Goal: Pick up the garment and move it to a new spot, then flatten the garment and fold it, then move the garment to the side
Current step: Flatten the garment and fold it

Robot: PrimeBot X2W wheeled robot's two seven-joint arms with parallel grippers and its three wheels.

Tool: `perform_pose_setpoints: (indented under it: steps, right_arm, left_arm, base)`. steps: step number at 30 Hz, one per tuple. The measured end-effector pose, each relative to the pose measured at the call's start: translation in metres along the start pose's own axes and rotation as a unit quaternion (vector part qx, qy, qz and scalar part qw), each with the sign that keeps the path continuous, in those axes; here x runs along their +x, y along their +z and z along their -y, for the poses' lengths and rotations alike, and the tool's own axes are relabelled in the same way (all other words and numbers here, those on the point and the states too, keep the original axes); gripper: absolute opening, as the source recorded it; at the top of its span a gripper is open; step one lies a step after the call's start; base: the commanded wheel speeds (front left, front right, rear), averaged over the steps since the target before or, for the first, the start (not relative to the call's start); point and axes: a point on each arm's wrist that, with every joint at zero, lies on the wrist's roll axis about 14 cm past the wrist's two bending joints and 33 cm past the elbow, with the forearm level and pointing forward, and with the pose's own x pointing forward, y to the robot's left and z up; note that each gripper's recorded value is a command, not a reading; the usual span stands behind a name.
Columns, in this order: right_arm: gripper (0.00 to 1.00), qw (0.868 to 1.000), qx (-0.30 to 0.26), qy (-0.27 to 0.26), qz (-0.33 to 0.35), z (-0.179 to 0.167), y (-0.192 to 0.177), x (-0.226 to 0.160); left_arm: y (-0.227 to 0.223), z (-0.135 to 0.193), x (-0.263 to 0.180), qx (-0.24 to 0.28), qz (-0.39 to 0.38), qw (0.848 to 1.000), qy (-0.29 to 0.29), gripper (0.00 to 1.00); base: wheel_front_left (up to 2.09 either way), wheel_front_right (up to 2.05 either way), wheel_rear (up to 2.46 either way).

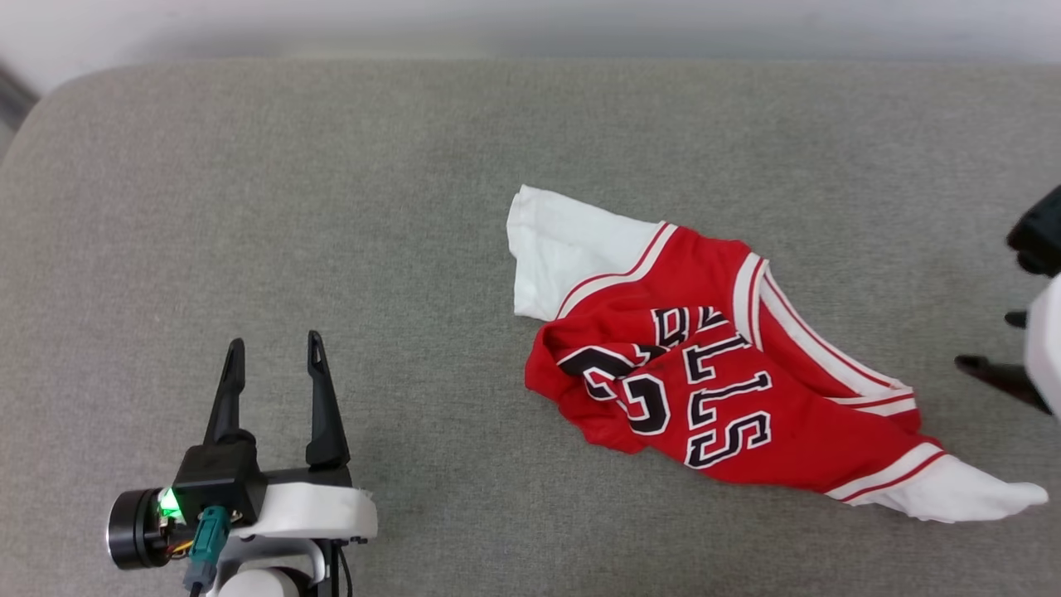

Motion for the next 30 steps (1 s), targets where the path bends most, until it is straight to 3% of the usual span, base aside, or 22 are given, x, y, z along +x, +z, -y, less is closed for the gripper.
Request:
perform_pose_setpoints:
  steps: [6,10,15,16,20,25,30]
  right_arm:
    - [1.0,0.994,-0.001,0.047,-0.094,-0.026,-0.029,0.054]
    - [1.0,0.989,0.005,0.083,-0.12,-0.05,-0.046,0.083]
    - [1.0,0.988,-0.008,0.088,-0.127,-0.055,-0.054,0.091]
    - [0.0,0.989,-0.008,0.084,-0.119,-0.053,-0.053,0.092]
    - [0.0,0.995,-0.017,0.068,-0.076,-0.043,-0.032,0.089]
    - [0.0,0.998,-0.044,0.029,0.037,-0.017,0.052,0.071]
    - [0.0,0.994,-0.087,0.011,0.07,-0.015,0.097,0.077]
  left_arm:
    - [-0.009,-0.002,0.008,0.003,-0.01,1.0,0.005,1.0]
    - [-0.015,-0.008,0.011,0.007,-0.017,1.0,0.014,1.0]
    - [-0.018,-0.012,0.012,0.01,-0.022,0.999,0.022,1.0]
    - [-0.018,-0.012,0.012,0.01,-0.021,0.999,0.021,1.0]
    - [-0.013,-0.009,0.014,0.007,-0.014,1.0,0.017,1.0]
    - [-0.008,-0.012,0.014,0.008,-0.007,1.0,0.019,1.0]
    - [-0.009,-0.017,0.012,0.008,-0.01,1.0,0.028,1.0]
  base:
    - [0.0,0.0,0.0]
    - [0.0,0.0,0.0]
    - [0.0,0.0,0.0]
    - [0.0,0.0,0.0]
    - [0.0,0.0,0.0]
    - [0.0,0.0,0.0]
    - [0.0,0.0,0.0]
